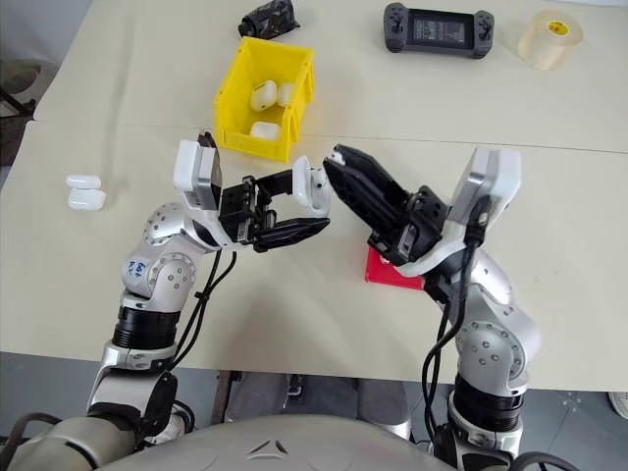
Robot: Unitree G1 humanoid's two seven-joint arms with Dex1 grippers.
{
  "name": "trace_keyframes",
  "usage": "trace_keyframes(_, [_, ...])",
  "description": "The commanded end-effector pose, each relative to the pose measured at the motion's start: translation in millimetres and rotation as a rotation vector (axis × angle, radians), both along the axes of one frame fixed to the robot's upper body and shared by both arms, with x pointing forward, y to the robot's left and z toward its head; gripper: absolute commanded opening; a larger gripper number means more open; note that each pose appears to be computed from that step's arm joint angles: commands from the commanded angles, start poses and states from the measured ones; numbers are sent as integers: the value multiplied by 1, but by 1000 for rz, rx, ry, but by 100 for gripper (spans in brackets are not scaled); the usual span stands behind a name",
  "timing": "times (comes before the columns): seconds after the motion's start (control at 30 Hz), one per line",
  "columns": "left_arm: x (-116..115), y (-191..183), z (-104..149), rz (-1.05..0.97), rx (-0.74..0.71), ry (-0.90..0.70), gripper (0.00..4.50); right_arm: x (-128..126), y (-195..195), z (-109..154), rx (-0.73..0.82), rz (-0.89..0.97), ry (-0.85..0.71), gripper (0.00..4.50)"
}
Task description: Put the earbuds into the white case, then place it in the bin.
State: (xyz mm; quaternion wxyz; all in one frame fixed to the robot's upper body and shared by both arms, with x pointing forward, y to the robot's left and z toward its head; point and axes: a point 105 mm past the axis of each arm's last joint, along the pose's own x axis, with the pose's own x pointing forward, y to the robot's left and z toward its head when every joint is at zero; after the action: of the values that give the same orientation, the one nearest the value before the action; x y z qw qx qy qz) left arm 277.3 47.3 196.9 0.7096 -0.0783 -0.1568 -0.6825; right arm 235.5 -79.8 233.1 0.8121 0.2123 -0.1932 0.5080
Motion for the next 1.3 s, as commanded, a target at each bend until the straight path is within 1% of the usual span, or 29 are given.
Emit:
trace_keyframes(0.03, [-4,-2,15,-21,-42,-28,280,-9,4,7,4,2,-71,53])
trace_keyframes(0.23, [-4,-5,20,-17,-70,-21,280,-7,4,3,2,-15,-71,53])
trace_keyframes(0.5, [-7,-9,27,-33,-101,-33,280,-1,7,-9,-12,-47,-37,53])
trace_keyframes(0.7, [-8,-7,28,-34,-110,-40,280,6,4,-11,25,-90,-11,53])
trace_keyframes(0.87, [-10,-6,31,-35,-129,-53,280,10,5,-17,13,-100,15,53])
trace_keyframes(1.03, [-7,-6,34,-19,-151,-50,280,8,7,-23,-14,-89,21,53])
trace_keyframes(1.17, [-6,-6,36,-17,-159,-49,280,1,10,-30,-80,-44,8,53])
trace_keyframes(1.23, [-7,-6,36,-20,-158,-50,280,-1,11,-32,-81,-13,26,53])
trace_keyframes(1.3, [-7,-7,35,-26,-151,-56,280,-2,10,-30,-69,-2,27,124])
